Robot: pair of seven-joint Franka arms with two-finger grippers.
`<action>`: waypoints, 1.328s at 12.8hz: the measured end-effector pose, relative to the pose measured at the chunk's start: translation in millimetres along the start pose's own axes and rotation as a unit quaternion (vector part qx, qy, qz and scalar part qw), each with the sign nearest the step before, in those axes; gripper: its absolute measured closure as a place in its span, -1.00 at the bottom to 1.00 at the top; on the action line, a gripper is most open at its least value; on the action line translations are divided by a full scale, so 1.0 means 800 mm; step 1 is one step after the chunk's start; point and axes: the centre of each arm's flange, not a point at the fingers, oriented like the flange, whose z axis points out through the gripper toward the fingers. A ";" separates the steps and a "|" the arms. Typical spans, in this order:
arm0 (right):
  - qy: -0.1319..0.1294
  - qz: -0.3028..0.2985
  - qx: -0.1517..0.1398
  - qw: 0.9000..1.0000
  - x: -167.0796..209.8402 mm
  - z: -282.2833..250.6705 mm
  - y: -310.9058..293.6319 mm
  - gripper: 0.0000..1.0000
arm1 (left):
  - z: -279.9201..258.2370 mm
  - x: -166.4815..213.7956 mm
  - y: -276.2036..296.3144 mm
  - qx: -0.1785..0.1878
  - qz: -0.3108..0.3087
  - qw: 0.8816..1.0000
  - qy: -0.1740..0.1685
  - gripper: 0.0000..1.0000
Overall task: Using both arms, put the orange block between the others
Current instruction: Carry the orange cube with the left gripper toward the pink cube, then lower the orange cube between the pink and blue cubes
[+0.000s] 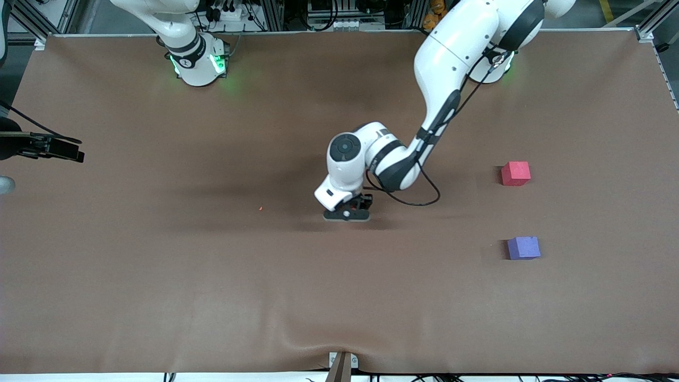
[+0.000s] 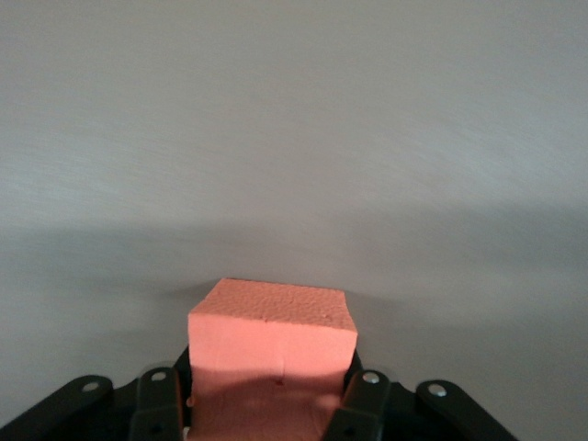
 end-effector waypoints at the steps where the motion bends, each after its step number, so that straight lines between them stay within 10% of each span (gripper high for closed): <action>1: 0.000 0.000 0.000 1.000 0.000 0.000 0.000 -1.00 | -0.010 0.023 -0.025 0.010 -0.021 1.000 -0.003 -0.11; 7: 0.000 -0.002 0.000 1.000 0.000 0.000 -0.001 -1.00 | -0.090 0.158 -0.296 0.077 -0.150 0.984 -0.053 -0.07; 17: 0.001 -0.004 0.000 1.000 0.000 -0.001 -0.002 -1.00 | -0.078 0.094 -0.576 -0.007 -0.083 0.988 -0.130 -0.07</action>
